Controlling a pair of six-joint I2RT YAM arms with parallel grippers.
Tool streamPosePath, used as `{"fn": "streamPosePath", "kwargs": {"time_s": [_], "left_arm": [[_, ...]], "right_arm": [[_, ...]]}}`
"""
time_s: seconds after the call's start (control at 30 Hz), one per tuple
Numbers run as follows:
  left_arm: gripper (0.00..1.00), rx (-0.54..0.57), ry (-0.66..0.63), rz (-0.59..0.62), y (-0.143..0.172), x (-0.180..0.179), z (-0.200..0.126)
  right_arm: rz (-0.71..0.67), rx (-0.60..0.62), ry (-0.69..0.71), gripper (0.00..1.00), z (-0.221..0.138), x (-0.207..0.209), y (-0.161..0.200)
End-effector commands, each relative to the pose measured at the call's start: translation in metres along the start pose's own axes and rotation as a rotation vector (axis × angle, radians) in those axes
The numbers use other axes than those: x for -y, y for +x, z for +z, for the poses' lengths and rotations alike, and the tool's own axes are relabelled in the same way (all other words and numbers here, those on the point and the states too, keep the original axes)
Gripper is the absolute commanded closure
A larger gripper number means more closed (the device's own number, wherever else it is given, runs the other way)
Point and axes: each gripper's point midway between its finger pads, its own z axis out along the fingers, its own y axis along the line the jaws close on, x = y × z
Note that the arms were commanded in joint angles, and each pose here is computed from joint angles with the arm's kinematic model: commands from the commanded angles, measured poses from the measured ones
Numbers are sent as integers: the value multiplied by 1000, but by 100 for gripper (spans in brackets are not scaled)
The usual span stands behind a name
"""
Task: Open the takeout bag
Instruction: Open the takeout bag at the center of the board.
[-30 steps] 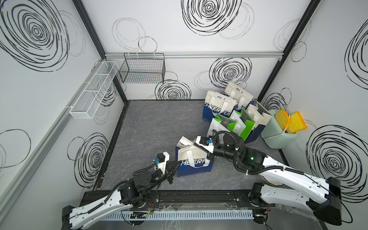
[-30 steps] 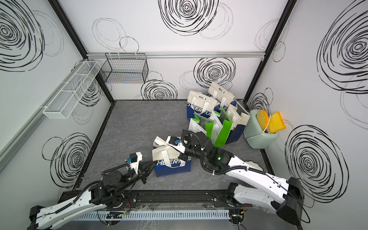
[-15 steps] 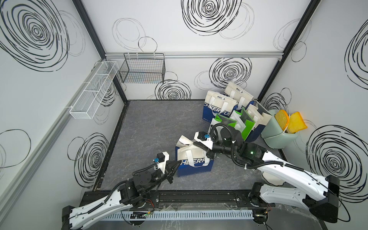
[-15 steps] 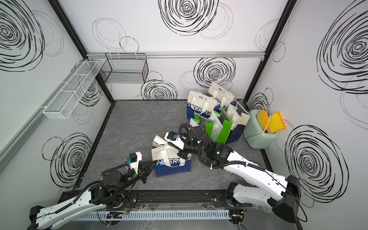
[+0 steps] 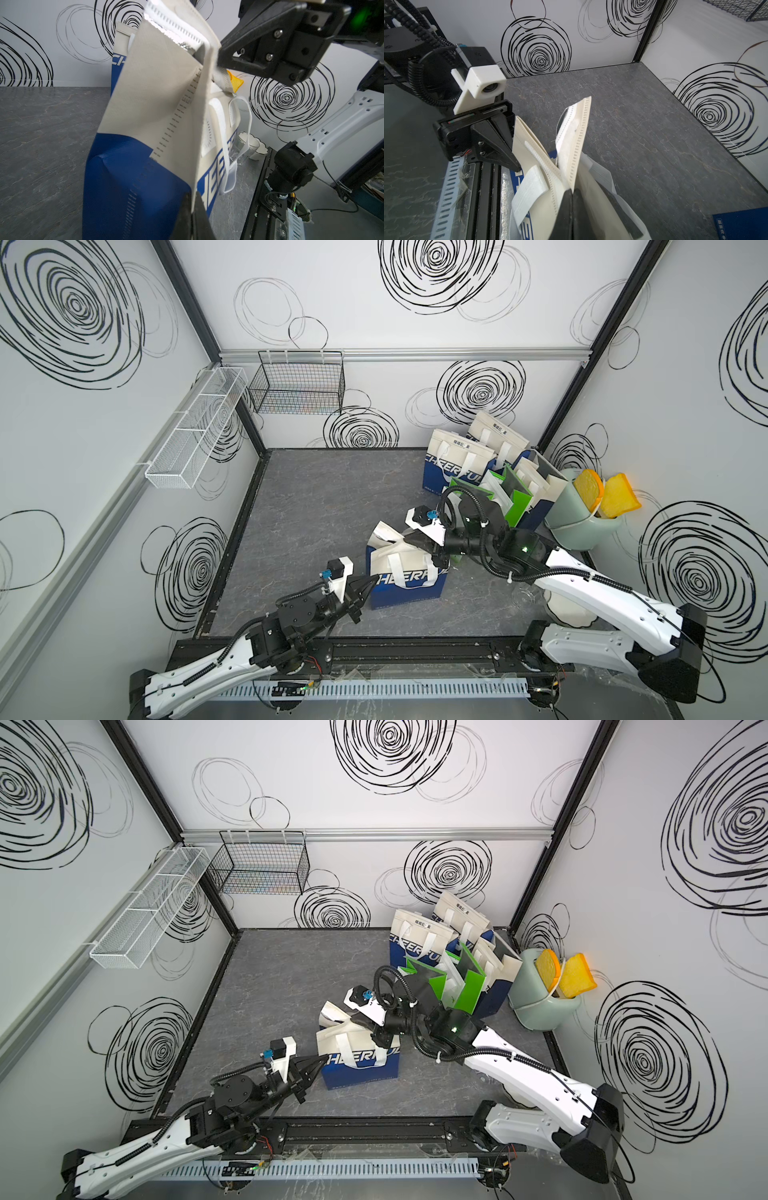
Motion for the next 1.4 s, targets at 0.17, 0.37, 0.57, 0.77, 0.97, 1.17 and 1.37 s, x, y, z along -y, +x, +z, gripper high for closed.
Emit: {"fn": "streamPosePath", "kwargs": {"time_s": [0.17,0.37,0.57,0.77,0.97,1.17,1.37], "left_arm": [[100,0,-3,-7,-2,0,-1],[100,-5,-2,-6,-1,0,0],[100,-3,-4,-7,-1,0,0],[100,-8,-4,-6,-1,0,0],[100,-4,-9,-6,-1,-1,0],[100,-3,-9,-6,-2,-1,0],[100,-2,-10,-8,-2,-1,-1]], "right_arm": [[-23,155,63,100,-25,22,-56],[-16,150,44,100,-27,22,-57],[-4,152,22,100,-29,27,-60],[3,140,-4,100,-29,28,-61],[10,116,-35,100,-26,25,-55],[-39,149,-8,97,-31,26,-58],[-287,46,114,70,-47,31,-26]]}}
